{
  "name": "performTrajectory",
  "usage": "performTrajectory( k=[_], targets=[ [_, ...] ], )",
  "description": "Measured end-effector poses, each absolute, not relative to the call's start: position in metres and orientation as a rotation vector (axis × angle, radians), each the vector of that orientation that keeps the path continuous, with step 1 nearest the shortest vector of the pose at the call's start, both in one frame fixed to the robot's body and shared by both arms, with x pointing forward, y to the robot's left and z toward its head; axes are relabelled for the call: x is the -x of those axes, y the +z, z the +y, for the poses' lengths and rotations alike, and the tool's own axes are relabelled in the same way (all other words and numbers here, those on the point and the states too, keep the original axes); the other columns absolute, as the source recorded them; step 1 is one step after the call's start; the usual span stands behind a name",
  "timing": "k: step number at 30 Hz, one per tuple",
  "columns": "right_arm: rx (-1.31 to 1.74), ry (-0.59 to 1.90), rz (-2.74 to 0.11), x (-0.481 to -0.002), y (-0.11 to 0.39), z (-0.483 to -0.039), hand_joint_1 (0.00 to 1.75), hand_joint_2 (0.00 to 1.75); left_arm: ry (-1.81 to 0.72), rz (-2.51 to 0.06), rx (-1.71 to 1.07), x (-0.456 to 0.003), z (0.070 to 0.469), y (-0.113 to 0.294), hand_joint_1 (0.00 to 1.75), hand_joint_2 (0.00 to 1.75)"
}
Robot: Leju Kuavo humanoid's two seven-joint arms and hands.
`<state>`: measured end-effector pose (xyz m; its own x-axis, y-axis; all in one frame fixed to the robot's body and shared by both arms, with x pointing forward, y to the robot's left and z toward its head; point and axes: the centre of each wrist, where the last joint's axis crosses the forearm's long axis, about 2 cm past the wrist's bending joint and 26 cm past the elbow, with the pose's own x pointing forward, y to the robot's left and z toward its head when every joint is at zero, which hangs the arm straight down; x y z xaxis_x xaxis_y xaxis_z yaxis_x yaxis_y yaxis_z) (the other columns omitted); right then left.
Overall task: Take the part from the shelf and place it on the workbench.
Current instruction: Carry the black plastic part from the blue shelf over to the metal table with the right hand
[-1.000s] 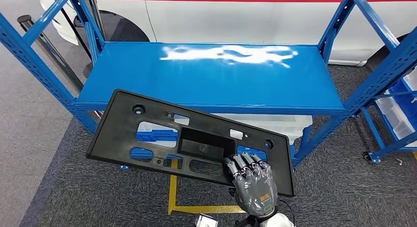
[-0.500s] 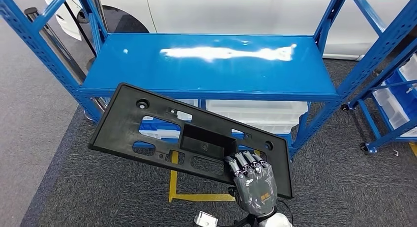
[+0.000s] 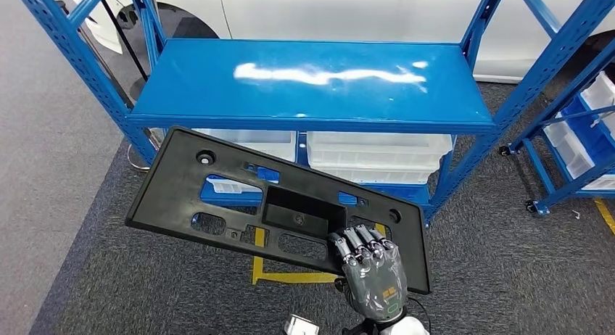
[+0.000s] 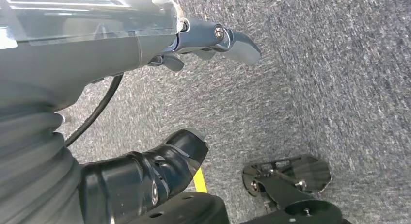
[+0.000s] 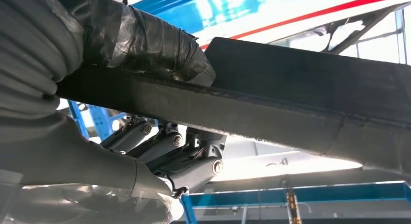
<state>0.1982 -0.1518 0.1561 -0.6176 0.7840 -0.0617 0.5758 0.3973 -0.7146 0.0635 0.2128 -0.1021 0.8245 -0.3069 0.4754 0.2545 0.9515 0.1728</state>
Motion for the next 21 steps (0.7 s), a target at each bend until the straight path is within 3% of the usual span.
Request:
performTrajectory(
  k=[21],
  targets=[
    [1.046,0.889,-2.401,-0.186,0.162,-0.158,1.75,1.75,-0.271,-0.528,-0.115,-0.059,0.213,-0.103,0.00,1.75]
  ],
)
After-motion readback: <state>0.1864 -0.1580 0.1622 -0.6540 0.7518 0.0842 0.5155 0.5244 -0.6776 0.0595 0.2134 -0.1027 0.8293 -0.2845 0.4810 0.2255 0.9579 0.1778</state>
